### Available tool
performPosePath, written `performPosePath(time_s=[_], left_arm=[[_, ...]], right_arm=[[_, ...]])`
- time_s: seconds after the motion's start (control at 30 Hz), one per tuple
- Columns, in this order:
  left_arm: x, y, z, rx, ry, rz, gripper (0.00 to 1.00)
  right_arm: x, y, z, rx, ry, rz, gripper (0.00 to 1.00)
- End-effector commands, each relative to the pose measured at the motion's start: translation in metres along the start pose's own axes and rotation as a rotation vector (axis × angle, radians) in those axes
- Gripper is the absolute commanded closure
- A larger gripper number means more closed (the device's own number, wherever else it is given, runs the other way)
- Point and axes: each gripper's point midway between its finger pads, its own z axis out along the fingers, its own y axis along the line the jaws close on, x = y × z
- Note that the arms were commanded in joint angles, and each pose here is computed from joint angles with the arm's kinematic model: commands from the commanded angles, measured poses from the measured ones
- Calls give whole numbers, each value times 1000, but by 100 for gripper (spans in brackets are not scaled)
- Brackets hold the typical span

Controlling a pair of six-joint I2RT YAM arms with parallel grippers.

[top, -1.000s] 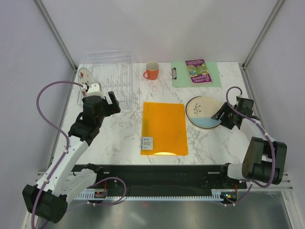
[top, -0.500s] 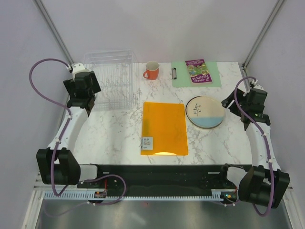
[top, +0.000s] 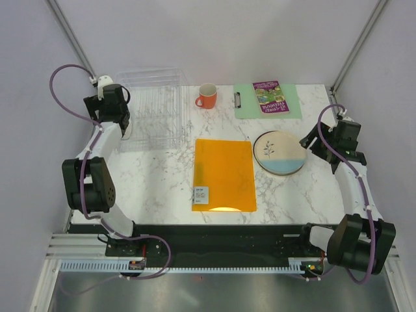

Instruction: Unload the plates from the dish rack

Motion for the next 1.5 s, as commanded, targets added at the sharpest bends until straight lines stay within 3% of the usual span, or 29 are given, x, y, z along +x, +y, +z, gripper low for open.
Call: performPosePath(time_s=[0.0, 0.03, 0.07, 0.13, 0.17, 0.27, 0.4, 0.6, 1.2, 1.4, 1.47], left_arm=[[-22, 0, 14, -54, -74, -22, 6], [-20, -2, 17, -52, -71, -19, 7], [-18, -5, 20, -48, -66, -15, 18], [-16, -7, 22, -46, -64, -13, 29], [-15, -9, 23, -39, -63, -11, 46], [-16, -9, 22, -36, -66, -16, 75], [-21, -9, 19, -17, -75, -17, 98], [-37, -7, 10, 0, -98, -37, 98], [-153, 50, -64, -26, -306, -94, 98], [-169, 57, -99, 69, -330, -170, 98], [-169, 51, -118, 179, -320, -208, 98]], right_arm=[[-13, 6, 3, -23, -21, -30, 26], [-12, 6, 6, -26, -17, -28, 26], [-9, 6, 8, -28, -9, -26, 26], [-7, 6, 11, -37, 1, -21, 27], [-6, 6, 12, -38, 3, -21, 27], [-4, 6, 13, -43, 8, -19, 27], [-4, 7, 10, -48, 4, -21, 27], [-5, 8, 5, -52, -6, -24, 27], [-18, 22, -19, -88, -38, -65, 27], [-27, 32, -35, -111, -67, -73, 26], [-27, 41, -40, -154, -64, -71, 26]])
